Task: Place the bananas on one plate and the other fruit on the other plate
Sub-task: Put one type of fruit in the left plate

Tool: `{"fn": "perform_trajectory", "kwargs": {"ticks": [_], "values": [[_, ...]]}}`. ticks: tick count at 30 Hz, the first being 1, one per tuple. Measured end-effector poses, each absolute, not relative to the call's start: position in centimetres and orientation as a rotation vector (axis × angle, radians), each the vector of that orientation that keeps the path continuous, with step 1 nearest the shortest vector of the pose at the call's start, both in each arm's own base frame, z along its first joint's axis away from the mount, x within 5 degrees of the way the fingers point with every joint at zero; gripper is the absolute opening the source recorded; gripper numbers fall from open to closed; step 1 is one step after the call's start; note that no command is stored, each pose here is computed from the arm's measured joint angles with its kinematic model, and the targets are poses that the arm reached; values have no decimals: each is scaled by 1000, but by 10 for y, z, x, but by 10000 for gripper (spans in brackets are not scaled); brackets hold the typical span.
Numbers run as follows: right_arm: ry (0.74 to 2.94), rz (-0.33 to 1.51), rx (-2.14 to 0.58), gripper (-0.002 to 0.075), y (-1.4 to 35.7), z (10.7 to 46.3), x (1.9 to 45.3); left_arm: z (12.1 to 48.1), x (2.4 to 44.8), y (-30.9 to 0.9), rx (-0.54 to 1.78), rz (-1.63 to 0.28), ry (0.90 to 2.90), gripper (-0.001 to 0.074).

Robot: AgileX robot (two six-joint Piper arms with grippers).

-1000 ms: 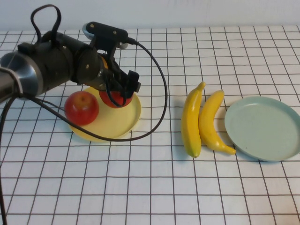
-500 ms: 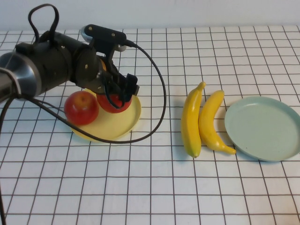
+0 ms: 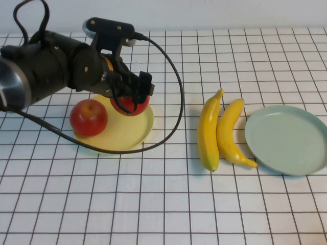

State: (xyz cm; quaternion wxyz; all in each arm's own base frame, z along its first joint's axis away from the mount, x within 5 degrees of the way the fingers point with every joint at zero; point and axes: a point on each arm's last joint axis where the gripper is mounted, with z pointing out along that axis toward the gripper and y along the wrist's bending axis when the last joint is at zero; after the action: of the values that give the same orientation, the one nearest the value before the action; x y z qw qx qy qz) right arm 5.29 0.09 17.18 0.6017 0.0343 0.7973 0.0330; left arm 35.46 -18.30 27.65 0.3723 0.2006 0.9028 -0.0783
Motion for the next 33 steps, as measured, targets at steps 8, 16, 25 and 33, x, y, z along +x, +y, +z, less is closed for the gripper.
{"fn": "perform_trajectory", "kwargs": {"ticks": [8,16,25,33], "values": [[1847,76,80,-16,1,172,53,257,347,-178,418,-258,2321,669],[1847,76,80,-16,1,172,53,246,336,-170,423,-194,2325,669],[1847,76,80,-16,1,172,53,268,333,-164,414,-159,2226,668],[1847,76,80,-16,1,172,53,310,298,-151,291,-313,2102,138]]}}
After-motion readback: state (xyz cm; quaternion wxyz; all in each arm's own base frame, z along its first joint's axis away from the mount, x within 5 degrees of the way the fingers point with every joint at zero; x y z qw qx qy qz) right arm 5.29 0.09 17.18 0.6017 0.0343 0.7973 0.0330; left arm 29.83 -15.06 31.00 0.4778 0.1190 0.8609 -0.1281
